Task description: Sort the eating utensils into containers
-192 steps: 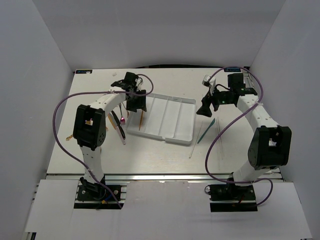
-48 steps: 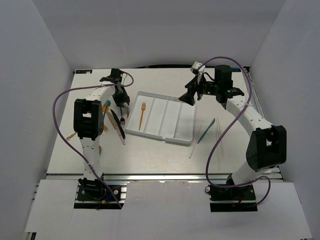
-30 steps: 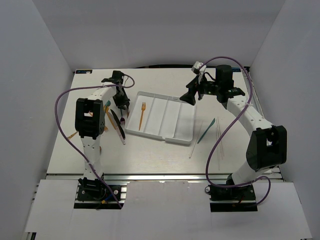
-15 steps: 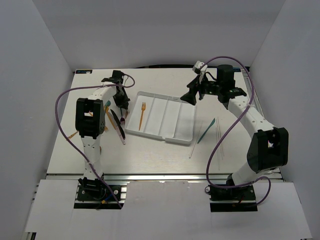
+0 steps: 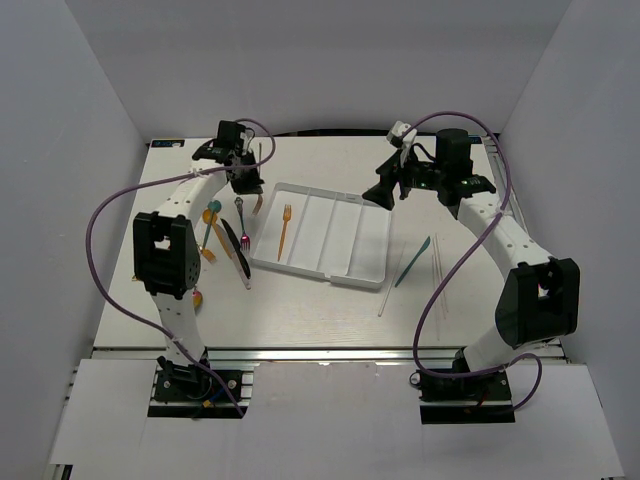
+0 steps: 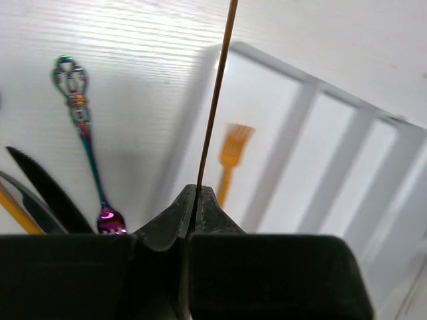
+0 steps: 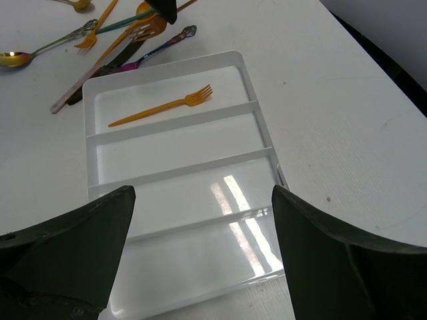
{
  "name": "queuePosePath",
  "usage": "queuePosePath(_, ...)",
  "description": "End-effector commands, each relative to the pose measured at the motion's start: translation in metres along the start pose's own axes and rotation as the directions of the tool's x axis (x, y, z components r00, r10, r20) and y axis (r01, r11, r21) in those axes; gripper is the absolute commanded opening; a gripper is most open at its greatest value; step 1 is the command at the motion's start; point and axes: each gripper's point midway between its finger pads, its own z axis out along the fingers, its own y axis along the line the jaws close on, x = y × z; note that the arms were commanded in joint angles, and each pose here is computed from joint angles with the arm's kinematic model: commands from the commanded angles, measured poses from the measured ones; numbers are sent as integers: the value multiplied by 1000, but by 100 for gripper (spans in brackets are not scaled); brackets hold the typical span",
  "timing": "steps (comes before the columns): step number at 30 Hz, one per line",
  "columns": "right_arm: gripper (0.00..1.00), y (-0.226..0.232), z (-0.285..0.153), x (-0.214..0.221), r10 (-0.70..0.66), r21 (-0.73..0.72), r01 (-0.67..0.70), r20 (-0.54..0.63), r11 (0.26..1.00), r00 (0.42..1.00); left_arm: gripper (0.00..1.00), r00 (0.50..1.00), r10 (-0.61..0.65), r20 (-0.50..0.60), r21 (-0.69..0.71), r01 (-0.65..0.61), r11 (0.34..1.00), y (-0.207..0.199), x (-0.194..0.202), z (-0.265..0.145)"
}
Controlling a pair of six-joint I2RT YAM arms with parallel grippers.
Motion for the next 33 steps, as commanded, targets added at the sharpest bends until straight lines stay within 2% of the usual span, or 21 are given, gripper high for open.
queuePosePath(1,89,2,-11,-17,-46,14,46,25,999,999,0,993,83,87,164,-97,982,-45,-9,-38)
queuePosePath(4,89,3,-11,-13,-42,15,42,18,999,999,0,991,121,57,234,-131,963,-63,8,-38)
queuePosePath(6,89,3,-12,-13,-43,19,43,16,999,999,6,991,136,14,268,-135,954,-72,24,-33)
queuePosePath(10,89,4,-15,-9,-49,23,48,7,999,999,12,987,148,-55,252,-129,959,-68,56,-16)
queuePosePath(15,89,4,-19,-5,-51,36,51,0,998,999,16,984,159,-79,229,-137,964,-64,73,-13)
queuePosePath(19,89,4,-20,-2,-47,39,47,-6,998,999,28,983,164,-87,222,-142,965,-62,81,-17)
queuePosePath(22,89,4,-21,1,-45,40,45,-10,998,999,49,984,162,-77,216,-143,966,-60,81,-23)
queuePosePath(24,89,5,-21,0,-47,41,48,-8,998,999,53,985,160,-66,210,-143,967,-60,79,-26)
queuePosePath(29,89,6,-22,2,-50,38,51,-11,998,999,55,989,149,-11,141,-146,979,-43,62,-36)
queuePosePath(33,89,8,-22,6,-48,34,48,-16,998,999,47,996,86,-4,95,-86,992,-14,48,-38)
